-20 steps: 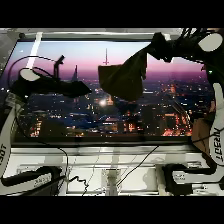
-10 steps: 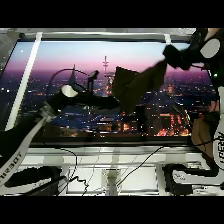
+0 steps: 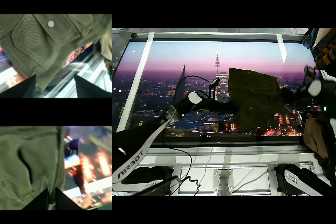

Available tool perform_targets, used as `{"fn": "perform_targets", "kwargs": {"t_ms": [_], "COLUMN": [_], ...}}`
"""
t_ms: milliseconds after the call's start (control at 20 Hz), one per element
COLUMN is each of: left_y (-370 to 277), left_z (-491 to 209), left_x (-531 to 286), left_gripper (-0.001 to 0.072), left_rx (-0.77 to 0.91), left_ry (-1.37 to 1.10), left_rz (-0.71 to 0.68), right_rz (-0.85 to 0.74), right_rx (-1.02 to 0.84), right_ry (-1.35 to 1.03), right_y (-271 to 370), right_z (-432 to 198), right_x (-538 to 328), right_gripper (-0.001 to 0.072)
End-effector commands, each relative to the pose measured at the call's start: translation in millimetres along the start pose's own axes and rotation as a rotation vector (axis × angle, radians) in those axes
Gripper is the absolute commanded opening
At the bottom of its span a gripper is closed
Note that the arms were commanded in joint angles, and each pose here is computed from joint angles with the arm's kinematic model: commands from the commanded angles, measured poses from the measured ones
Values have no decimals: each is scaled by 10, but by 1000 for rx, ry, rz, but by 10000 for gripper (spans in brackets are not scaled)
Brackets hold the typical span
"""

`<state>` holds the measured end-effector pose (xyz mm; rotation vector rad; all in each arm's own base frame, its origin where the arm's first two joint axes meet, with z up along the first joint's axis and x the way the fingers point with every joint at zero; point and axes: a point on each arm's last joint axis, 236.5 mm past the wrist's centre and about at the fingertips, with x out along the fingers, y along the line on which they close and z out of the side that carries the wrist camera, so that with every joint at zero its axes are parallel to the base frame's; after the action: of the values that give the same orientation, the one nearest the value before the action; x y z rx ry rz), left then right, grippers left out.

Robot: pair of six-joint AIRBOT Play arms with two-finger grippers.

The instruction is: Fold the clothes and pants, and hang the long-sleeved shirts on hangers.

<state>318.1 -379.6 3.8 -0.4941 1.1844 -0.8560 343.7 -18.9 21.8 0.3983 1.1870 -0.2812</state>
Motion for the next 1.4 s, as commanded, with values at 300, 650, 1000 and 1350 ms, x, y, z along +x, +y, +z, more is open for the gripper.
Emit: {"fn": "perform_targets", "kwargs": {"t_ms": [300,650,1000,1350], "left_y": [204,382,294,258], "left_z": [-714,-922,-1071,-1203], "left_x": [203,112,555,817], "left_gripper": [553,720,719,586], "left_rx": [-30,-75,-89,-161], "left_ry": [283,395,360,355], "left_rz": [3,29,33,16], "right_rz": [19,33,43,82], "right_rx": [77,71,73,97], "right_ry": [-115,-149,-162,-148], "right_y": [-278,-246,-225,-138], "right_z": [-290,-211,-180,-208], "right_x": [-80,-93,-98,-99], "right_gripper": [40,39,40,40]}}
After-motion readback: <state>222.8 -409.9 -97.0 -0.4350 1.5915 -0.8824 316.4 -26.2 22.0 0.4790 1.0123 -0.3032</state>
